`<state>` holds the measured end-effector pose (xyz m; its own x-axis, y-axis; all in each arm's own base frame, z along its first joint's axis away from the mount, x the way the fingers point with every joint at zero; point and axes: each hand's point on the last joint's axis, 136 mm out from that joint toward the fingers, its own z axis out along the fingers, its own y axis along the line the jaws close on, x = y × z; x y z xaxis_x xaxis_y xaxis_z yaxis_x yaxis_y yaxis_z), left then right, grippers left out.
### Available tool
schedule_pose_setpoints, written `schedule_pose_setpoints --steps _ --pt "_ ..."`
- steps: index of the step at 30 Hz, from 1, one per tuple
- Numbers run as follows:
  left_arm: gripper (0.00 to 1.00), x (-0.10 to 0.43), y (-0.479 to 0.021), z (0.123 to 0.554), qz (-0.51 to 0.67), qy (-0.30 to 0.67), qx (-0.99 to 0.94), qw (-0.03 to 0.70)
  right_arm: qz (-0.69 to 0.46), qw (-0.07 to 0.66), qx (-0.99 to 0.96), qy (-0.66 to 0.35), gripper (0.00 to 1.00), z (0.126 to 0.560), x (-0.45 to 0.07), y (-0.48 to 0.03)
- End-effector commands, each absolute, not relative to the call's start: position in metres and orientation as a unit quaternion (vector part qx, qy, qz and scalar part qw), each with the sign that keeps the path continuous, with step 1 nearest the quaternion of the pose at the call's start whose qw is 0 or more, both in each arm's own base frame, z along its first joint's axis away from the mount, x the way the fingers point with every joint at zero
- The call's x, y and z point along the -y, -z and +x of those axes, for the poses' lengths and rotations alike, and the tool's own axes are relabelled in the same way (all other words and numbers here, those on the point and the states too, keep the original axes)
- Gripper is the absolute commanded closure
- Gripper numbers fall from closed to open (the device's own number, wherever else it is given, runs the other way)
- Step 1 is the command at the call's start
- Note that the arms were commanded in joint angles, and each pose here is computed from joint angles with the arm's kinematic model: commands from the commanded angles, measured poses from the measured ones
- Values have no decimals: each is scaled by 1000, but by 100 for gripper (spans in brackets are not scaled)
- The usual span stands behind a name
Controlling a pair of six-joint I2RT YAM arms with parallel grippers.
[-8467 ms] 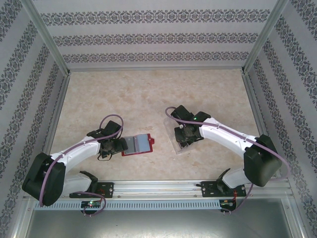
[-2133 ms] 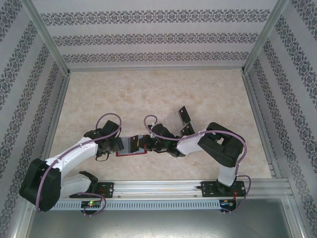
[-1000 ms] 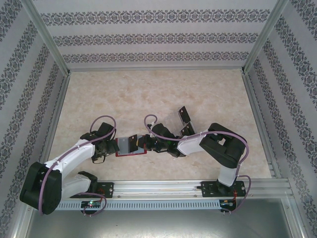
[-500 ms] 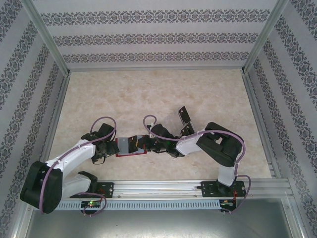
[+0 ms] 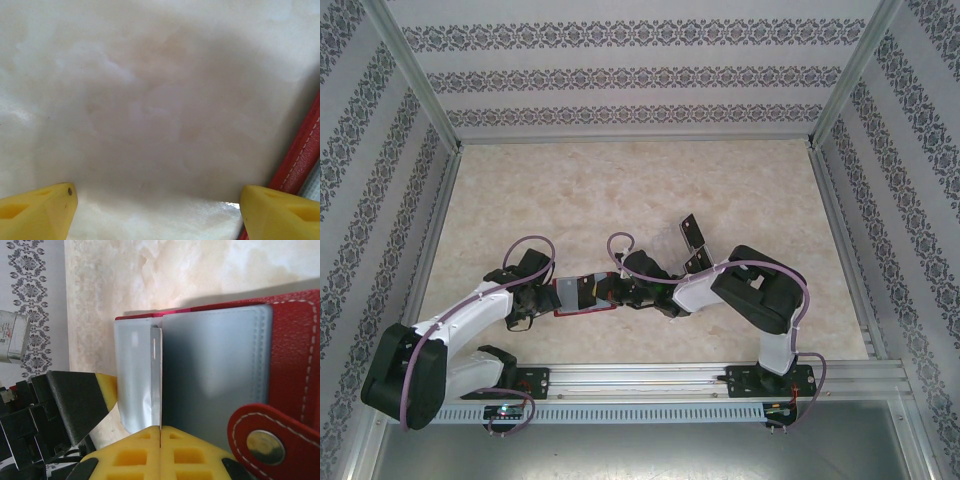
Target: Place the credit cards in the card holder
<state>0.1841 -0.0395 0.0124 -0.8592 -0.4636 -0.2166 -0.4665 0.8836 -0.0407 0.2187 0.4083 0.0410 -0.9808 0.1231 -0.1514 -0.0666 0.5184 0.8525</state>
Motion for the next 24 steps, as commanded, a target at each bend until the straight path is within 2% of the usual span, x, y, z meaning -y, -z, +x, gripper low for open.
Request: schedule_pose_setpoints --steps 1,24 --pt "15 40 -3 179 -250 0 -963 97 9 84 -865 -495 100 212 -418 -38" --pt "15 40 -4 179 -250 2 -963 100 9 94 -881 -463 100 218 -395 -27"
